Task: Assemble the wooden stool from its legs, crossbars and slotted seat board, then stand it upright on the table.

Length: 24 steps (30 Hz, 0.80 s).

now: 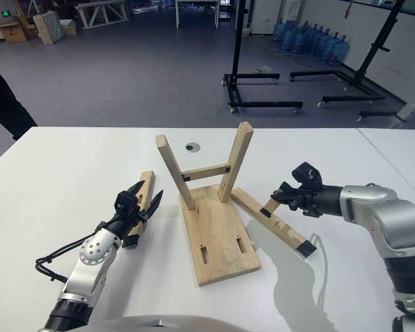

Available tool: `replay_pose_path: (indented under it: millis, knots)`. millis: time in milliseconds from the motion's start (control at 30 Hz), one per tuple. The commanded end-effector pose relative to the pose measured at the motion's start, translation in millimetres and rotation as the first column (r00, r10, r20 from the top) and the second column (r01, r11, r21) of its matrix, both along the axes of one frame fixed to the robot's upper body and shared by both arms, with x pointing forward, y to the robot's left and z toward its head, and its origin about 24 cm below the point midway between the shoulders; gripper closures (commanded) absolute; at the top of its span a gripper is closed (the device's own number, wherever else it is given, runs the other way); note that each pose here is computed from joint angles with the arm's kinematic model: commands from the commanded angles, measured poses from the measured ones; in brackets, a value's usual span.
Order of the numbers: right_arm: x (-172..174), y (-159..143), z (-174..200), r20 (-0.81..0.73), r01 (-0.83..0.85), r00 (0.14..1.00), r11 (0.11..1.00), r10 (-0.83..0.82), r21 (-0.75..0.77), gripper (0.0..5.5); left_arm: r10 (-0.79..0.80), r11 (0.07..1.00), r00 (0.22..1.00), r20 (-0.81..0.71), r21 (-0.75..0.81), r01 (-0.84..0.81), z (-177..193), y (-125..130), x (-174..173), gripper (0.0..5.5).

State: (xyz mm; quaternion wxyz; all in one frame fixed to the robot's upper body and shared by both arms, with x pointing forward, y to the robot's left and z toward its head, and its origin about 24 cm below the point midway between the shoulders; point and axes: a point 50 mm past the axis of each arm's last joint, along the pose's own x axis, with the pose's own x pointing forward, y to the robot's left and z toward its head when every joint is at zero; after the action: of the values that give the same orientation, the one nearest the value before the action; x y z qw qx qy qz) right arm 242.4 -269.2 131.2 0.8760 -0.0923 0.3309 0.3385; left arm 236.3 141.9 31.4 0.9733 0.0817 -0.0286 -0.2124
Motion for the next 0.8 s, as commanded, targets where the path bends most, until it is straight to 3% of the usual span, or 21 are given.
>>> replay_pose_path:
  millis: [33, 300, 800]
  knots:
    - [-8.0, -0.2, -23.6, -0.057, 0.037, 0.998, 0.999, -0.038, -0.024, 5.10, 0.002, 1.000, 1.000, 0.001, 0.007, -0.002, -1.6, -0.1, -1.6, 2.30]
    - [-16.6, 11.3, -44.1, -0.128, 0.049, 0.991, 0.999, -0.047, 0.013, 5.10, -0.004, 1.000, 1.000, 0.001, 0.008, 0.004, -1.2, -0.8, 0.4, 2.30]
    - [6.4, -4.9, -16.4, -0.184, -0.041, 0.982, 0.997, 0.028, -0.067, 5.10, 0.038, 0.998, 0.999, -0.016, -0.046, -0.039, -12.4, -19.6, -6.7, 2.30]
